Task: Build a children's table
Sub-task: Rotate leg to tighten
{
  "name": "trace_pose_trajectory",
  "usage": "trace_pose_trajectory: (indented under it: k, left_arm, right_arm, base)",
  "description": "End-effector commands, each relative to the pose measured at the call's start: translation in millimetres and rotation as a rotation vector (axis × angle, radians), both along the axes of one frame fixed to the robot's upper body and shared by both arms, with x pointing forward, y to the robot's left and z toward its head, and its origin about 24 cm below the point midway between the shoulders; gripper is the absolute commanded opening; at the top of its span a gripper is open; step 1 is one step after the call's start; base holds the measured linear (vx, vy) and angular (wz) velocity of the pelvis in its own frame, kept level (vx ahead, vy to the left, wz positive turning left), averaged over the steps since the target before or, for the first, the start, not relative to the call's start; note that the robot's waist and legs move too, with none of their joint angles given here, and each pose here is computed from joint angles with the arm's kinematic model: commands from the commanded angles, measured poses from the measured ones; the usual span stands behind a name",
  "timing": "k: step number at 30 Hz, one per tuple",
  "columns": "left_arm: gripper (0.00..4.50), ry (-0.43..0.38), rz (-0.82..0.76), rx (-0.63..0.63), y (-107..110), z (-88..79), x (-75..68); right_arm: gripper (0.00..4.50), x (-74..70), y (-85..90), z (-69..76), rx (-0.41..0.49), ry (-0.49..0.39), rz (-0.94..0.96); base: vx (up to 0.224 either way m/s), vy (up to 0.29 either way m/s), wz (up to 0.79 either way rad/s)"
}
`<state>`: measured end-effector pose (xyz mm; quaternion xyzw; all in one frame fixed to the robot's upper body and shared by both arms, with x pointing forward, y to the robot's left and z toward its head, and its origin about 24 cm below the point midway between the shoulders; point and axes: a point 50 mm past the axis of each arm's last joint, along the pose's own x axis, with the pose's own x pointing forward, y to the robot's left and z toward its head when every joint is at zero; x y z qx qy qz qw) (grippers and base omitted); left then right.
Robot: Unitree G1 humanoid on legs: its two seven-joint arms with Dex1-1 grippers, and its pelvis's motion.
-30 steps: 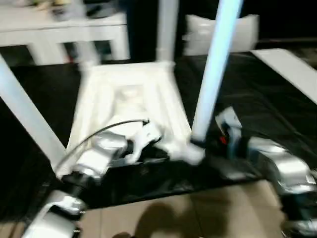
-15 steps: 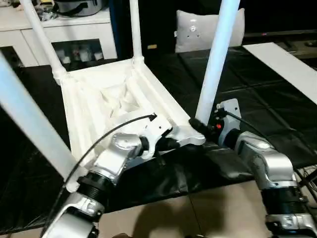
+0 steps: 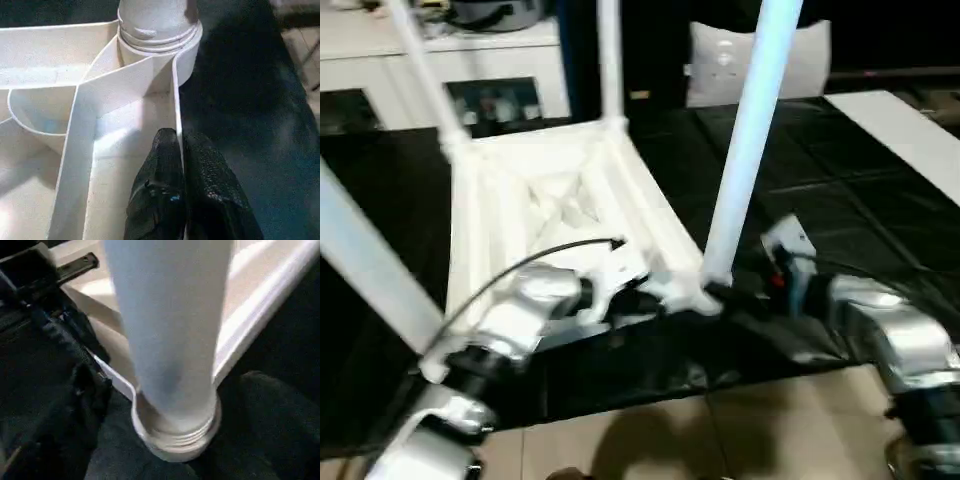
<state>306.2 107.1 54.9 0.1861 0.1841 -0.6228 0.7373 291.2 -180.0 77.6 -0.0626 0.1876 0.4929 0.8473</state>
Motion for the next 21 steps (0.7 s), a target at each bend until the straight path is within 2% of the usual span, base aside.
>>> trace_pose_trajectory:
  k: [1,6,7,10,12,21]
  left_arm:
    - [0.00,-0.048,-0.147,-0.016,-11.3,12.7,-4.9]
    - [0.00,-0.018,-0.255,0.023,-4.7,11.7,-10.8]
    - [0.00,-0.016,-0.265,0.025,-4.1,12.0,-11.0]
    - [0.00,-0.019,-0.275,0.024,-4.0,12.9,-10.2]
    - [0.00,-0.022,-0.277,0.023,-4.6,13.1,-9.6]
    - [0.00,-0.021,-0.279,0.020,-4.9,8.6,-12.0]
  right_arm:
    - [4.22,-1.6,2.0,7.5,0.007,-0.013,0.084]
    - [3.93,-6.5,0.5,10.7,0.018,0.027,0.203]
    - [3.70,-7.4,0.5,10.8,0.017,0.033,0.220]
    - [3.57,-8.5,1.7,10.4,0.023,0.041,0.240]
    - [3.22,-9.2,2.6,9.6,0.028,0.049,0.249]
    - [2.56,-16.5,4.5,5.6,0.053,0.105,0.307]
  base:
    - [0.000,0.000,0.00]
    - [0.000,0.000,0.00]
    - [0.000,0.000,0.00]
    - [0.000,0.000,0.00]
    - [0.000,0.000,0.00]
    - [0.000,0.000,0.00]
